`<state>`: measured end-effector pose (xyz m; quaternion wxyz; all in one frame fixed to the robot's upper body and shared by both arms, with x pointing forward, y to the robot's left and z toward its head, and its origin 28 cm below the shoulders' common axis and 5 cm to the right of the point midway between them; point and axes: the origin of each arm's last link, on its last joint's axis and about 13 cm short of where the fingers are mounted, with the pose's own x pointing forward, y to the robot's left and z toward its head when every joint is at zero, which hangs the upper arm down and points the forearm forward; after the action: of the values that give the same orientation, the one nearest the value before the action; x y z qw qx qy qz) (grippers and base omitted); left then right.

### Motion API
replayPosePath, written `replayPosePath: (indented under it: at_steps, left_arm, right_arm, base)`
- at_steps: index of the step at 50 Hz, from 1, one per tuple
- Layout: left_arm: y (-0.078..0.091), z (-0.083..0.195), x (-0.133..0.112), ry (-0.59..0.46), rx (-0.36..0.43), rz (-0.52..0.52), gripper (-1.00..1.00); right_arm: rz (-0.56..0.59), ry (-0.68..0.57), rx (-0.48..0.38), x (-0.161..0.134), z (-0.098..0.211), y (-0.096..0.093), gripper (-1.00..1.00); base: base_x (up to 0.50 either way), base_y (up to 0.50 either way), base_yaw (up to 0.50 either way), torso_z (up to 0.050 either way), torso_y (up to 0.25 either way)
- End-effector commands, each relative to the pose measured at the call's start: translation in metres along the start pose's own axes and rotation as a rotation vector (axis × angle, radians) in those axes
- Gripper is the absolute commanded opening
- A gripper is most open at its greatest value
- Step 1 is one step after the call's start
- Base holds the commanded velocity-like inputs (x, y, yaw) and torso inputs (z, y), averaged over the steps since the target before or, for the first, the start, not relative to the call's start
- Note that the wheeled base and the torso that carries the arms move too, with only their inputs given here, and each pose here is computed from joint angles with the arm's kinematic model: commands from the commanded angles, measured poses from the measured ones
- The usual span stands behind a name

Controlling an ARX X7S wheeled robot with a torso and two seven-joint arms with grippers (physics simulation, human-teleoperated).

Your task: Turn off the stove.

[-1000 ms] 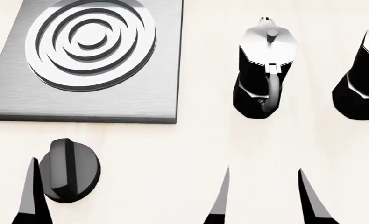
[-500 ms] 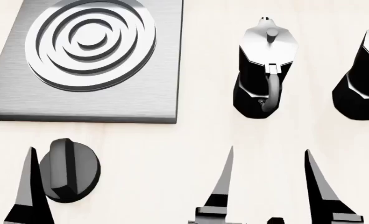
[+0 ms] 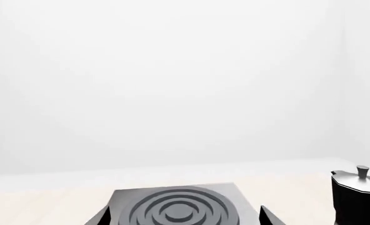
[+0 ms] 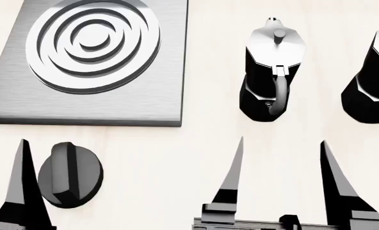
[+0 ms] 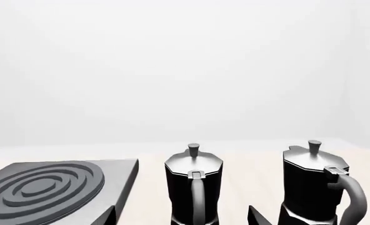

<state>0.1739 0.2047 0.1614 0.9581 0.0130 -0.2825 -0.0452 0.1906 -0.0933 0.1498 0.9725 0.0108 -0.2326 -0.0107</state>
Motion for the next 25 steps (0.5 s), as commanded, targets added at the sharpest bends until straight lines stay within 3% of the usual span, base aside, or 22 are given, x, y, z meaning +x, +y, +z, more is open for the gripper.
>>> replayPosePath:
  at_steps: [1,25]
  left_arm:
    - [0.000,0.006,0.003,-0.019,-0.006,-0.001,1.00]
    - [-0.001,0.020,0.009,-0.065,-0.015,-0.014,1.00]
  right_arm:
    - [0.002,-0.024,0.003,0.003,0.007,0.000,1.00]
    - [0.007,-0.076,0.018,0.010,0.024,0.002,1.00]
  base:
    - [0.00,0.00,0.00,0.000,0.000]
    - [0.00,0.00,0.00,0.000,0.000]
